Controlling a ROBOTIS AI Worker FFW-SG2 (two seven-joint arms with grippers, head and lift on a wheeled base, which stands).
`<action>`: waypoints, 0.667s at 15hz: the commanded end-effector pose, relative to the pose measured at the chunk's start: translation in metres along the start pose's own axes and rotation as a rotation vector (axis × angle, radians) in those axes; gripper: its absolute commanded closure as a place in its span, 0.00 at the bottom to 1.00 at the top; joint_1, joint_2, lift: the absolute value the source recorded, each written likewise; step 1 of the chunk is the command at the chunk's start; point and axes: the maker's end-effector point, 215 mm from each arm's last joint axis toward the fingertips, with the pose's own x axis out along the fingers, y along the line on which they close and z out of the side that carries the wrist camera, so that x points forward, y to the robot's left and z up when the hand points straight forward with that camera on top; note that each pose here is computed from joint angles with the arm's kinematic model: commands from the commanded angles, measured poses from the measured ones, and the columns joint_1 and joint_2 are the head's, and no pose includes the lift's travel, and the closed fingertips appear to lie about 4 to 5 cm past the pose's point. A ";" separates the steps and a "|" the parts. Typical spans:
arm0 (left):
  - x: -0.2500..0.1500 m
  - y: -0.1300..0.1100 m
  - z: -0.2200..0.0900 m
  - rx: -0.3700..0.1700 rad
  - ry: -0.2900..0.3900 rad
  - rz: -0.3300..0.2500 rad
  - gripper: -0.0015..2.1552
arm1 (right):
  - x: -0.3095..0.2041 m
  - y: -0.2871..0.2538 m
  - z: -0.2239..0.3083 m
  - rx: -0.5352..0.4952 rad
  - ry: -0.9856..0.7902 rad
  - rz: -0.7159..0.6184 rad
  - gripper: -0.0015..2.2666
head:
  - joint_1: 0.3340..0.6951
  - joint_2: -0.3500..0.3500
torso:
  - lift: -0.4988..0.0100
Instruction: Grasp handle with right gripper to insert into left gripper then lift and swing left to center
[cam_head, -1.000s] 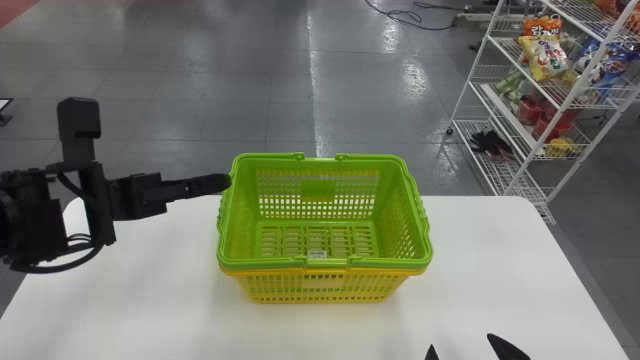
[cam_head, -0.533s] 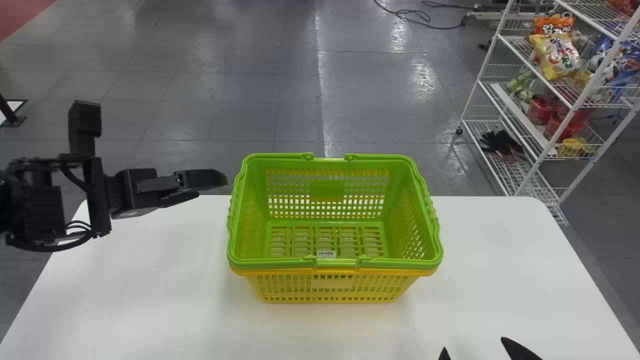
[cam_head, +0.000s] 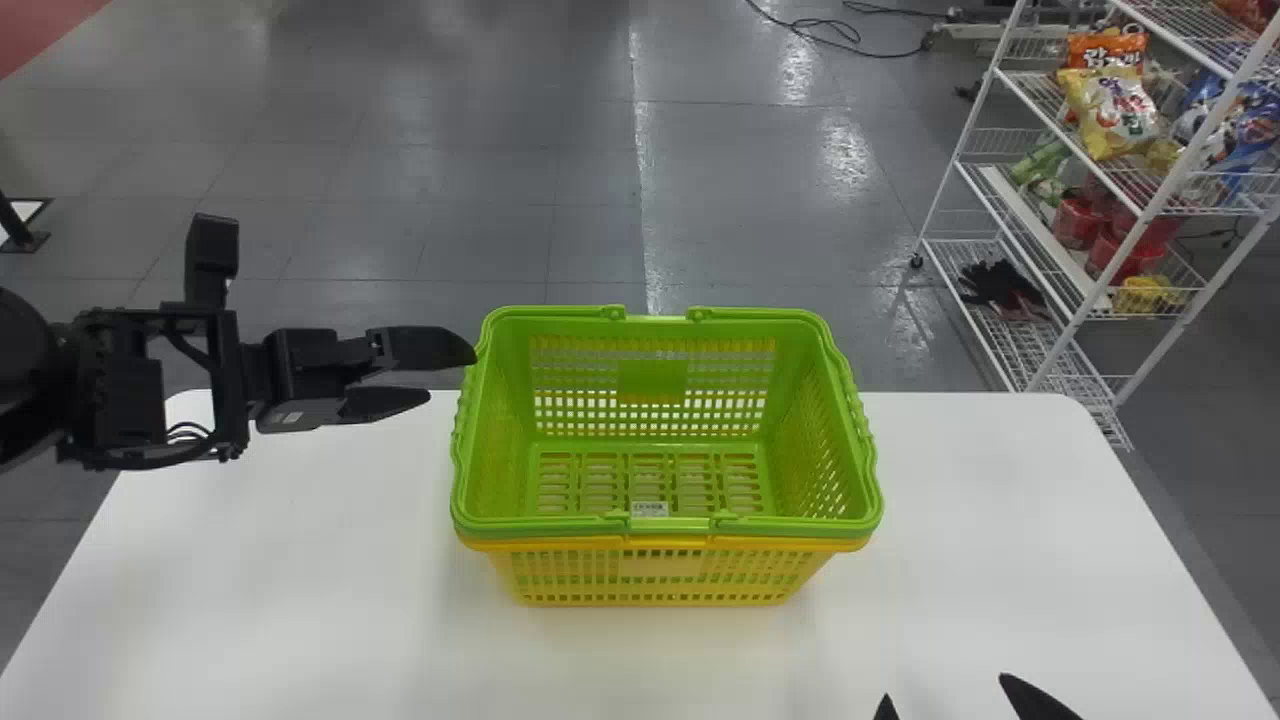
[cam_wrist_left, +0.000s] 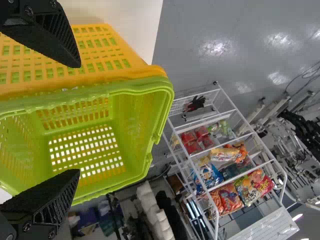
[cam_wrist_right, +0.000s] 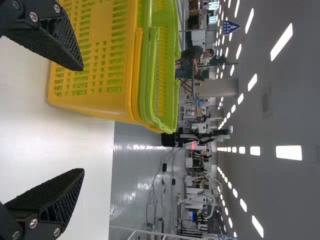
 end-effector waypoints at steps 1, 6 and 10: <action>0.007 0.002 -0.001 -0.004 0.037 0.007 0.02 | -0.001 -0.001 -0.001 -0.002 0.001 -0.002 0.03 | 1.00 0.41 | 0.80; 0.009 0.011 -0.008 -0.024 0.077 0.016 0.02 | -0.002 -0.003 -0.003 -0.001 0.001 -0.007 0.03 | 1.00 0.40 | 0.80; 0.007 0.003 -0.011 -0.044 0.087 -0.013 0.02 | -0.002 -0.005 -0.006 -0.001 0.005 -0.011 0.03 | 1.00 0.39 | 0.80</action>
